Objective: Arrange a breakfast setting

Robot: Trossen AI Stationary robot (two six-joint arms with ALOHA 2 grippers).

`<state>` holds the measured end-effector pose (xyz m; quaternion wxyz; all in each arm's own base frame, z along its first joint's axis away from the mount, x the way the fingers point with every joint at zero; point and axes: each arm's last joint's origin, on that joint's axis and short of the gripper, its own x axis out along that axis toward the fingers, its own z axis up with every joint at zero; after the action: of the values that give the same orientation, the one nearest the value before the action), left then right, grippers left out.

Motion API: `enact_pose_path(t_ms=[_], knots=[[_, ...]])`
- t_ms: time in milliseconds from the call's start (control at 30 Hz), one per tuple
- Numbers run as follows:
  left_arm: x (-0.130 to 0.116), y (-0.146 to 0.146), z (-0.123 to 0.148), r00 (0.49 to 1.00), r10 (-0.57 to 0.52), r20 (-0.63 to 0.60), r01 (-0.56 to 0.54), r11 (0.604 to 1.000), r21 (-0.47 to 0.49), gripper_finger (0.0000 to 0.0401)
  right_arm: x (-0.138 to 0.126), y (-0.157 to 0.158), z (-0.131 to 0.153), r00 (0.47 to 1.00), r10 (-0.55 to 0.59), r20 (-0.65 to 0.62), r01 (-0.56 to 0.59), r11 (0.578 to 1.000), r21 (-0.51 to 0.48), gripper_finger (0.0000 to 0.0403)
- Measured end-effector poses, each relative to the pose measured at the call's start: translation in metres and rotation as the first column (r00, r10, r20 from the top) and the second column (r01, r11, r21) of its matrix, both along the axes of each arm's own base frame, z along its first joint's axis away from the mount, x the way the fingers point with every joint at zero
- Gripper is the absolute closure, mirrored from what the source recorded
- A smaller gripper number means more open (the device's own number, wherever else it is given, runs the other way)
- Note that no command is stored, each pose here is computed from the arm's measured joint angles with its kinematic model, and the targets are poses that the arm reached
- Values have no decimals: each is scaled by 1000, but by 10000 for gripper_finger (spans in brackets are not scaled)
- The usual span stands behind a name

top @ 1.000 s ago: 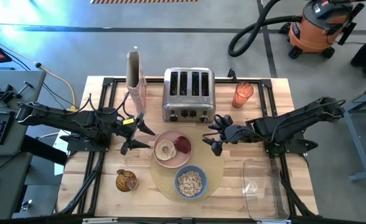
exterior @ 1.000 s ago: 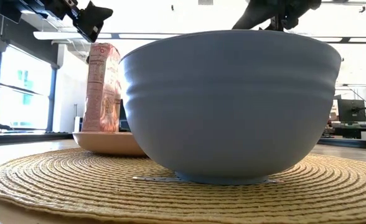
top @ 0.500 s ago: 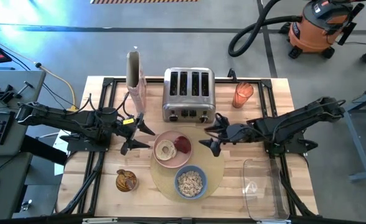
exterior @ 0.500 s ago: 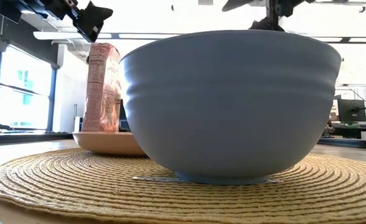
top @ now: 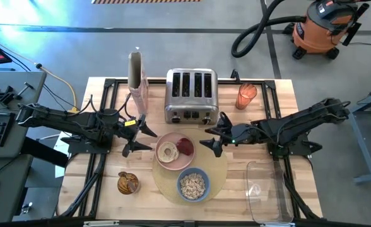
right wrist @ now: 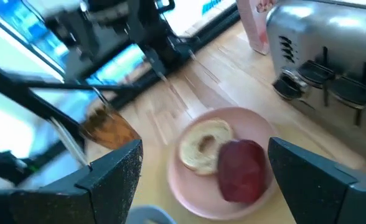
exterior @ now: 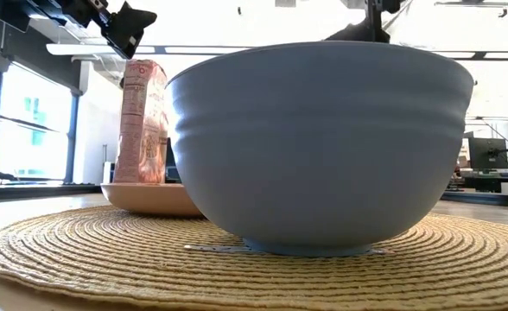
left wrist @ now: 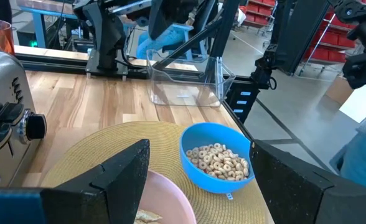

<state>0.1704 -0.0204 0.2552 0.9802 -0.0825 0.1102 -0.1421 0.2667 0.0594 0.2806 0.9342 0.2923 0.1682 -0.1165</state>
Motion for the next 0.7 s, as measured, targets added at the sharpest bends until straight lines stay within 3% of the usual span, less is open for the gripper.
enact_pose_path(t_ms=[333,567,700], knots=[[0,0,0,1000,1,0,-1,1000,0,135,7,2,27,960,-9,280,-20,995,99,77],[2,5,2,983,181,31,-182,983,30,135,8,4,40,912,33,409,-81,992,101,77],[2,7,7,969,238,68,-238,971,-4,135,8,4,42,904,16,426,-77,989,126,77]])
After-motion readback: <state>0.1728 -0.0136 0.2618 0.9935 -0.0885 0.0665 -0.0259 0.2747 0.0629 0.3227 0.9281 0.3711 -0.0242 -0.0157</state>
